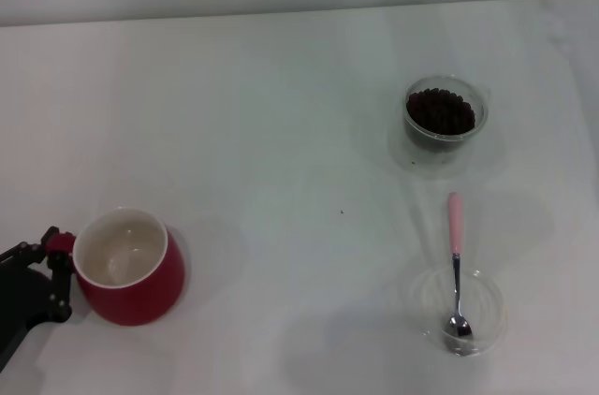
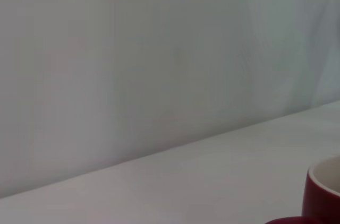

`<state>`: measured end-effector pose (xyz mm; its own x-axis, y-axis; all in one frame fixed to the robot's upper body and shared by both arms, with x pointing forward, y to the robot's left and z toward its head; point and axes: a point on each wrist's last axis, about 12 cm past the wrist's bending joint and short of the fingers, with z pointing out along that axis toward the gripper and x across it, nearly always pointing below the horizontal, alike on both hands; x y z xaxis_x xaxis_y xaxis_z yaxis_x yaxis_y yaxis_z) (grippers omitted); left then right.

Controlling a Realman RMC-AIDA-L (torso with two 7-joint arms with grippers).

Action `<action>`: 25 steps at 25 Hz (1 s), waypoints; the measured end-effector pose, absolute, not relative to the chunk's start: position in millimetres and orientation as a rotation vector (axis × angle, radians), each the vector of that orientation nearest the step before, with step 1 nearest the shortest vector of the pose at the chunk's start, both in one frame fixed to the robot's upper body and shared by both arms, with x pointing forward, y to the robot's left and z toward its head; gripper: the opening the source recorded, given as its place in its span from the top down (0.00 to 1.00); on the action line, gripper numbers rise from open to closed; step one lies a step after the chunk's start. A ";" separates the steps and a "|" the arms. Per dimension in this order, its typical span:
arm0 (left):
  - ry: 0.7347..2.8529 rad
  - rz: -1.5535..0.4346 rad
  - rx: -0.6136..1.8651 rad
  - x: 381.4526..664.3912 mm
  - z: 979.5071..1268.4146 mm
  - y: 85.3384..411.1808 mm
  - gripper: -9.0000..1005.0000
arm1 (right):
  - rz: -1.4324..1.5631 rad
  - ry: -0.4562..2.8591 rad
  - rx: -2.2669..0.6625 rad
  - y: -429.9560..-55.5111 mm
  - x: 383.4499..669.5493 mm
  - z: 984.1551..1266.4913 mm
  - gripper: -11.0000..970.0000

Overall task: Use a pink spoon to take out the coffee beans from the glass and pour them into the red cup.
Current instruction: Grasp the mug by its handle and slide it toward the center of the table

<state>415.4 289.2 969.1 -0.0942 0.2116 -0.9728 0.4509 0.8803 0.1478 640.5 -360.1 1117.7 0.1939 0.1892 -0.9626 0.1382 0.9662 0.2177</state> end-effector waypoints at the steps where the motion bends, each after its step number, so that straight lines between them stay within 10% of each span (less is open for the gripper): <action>1: 1.675 -0.214 0.519 415.6 969.2 288.5 0.90 | 0.036 1.380 0.280 -360.3 640.7 1118.1 0.10; 25: 1.634 -0.303 0.675 457.8 976.3 245.5 0.89 | 0.026 1.366 0.270 -365.0 643.7 1124.5 0.10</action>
<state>457.8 245.5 976.3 -0.0487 0.2536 -0.9661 0.5833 0.7924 0.1786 643.7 -365.0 1124.5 0.2083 0.1749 -0.9623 0.1378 0.9688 0.2059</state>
